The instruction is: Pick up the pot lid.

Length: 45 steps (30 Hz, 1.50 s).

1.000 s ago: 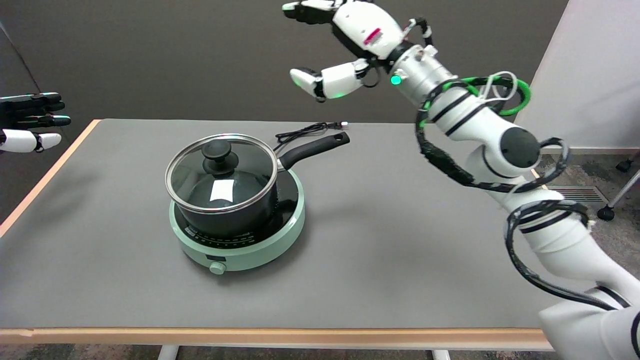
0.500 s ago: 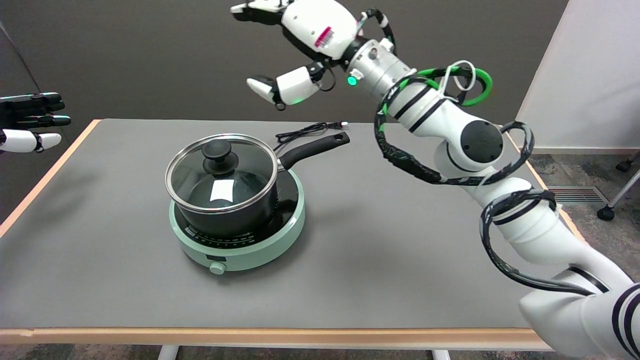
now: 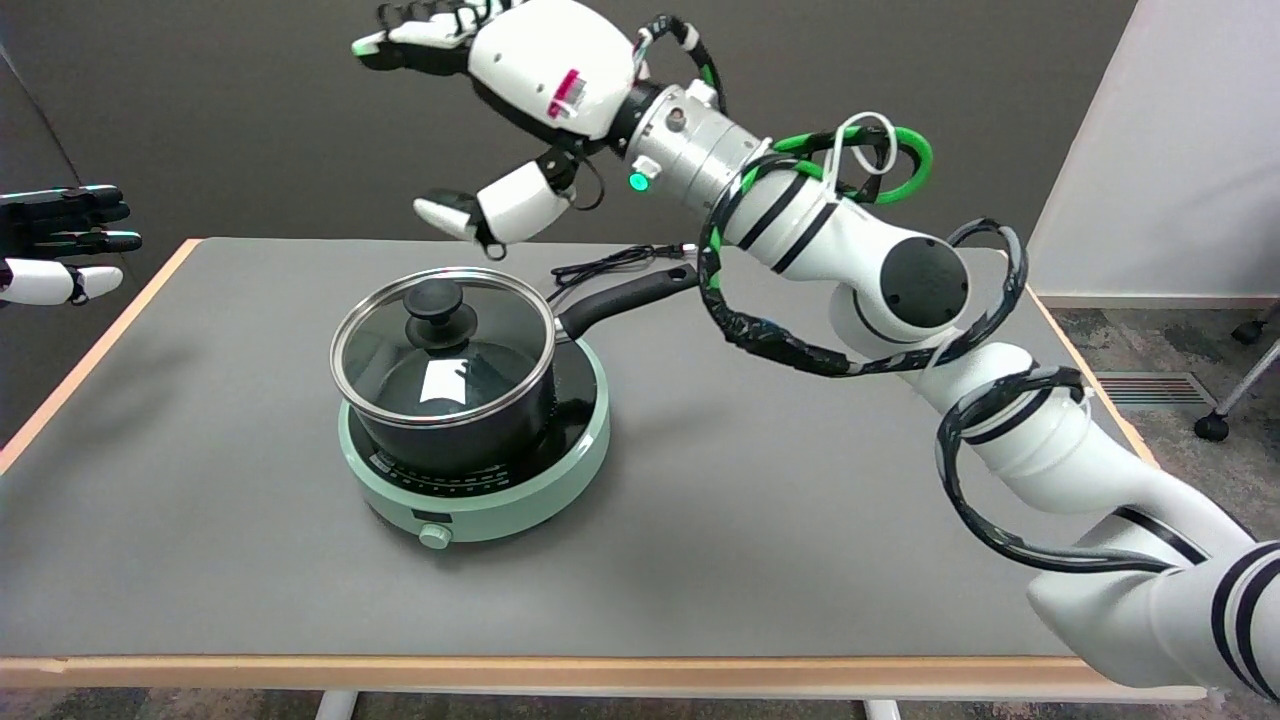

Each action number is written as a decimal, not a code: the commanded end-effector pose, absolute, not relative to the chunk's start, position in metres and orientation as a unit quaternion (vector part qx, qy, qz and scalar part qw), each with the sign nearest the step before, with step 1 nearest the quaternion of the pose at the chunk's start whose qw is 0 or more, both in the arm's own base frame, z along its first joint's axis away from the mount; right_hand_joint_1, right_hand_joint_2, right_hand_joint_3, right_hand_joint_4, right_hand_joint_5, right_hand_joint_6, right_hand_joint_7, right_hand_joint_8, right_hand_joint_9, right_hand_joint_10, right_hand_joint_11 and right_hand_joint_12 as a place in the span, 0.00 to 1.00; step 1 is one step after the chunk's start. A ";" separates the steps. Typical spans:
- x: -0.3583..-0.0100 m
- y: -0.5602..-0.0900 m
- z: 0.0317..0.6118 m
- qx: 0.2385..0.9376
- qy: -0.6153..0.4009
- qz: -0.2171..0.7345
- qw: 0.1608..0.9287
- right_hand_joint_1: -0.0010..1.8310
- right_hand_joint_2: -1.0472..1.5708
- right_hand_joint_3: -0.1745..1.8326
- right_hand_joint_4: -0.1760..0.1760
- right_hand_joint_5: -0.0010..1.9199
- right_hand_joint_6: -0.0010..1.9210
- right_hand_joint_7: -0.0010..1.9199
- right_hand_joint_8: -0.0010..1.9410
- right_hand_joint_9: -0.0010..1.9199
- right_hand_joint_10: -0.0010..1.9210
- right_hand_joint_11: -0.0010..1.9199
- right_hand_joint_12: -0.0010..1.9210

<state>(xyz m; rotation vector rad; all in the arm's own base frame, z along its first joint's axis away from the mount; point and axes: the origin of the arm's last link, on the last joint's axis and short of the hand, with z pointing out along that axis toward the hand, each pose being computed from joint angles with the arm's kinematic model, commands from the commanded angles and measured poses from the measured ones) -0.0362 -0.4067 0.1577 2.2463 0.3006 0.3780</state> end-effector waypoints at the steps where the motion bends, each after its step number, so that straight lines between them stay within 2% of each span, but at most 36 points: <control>1: -0.040 -0.390 0.113 0.922 0.122 0.133 0.342 0.36 0.61 0.52 0.65 0.23 0.10 0.28 0.10 0.28 0.17 0.20 0.44; 13: -0.085 -0.427 0.097 0.927 0.061 0.083 0.360 0.41 0.61 0.54 0.69 0.23 0.10 0.29 0.10 0.29 0.17 0.21 0.44; 25: -0.110 -0.422 0.089 0.932 0.048 0.061 0.354 0.41 0.61 0.54 0.69 0.23 0.10 0.29 0.10 0.29 0.17 0.21 0.44; 45: -0.113 -0.444 0.090 0.932 0.065 0.017 0.355 0.44 0.61 0.55 0.69 0.25 0.11 0.30 0.10 0.30 0.18 0.21 0.46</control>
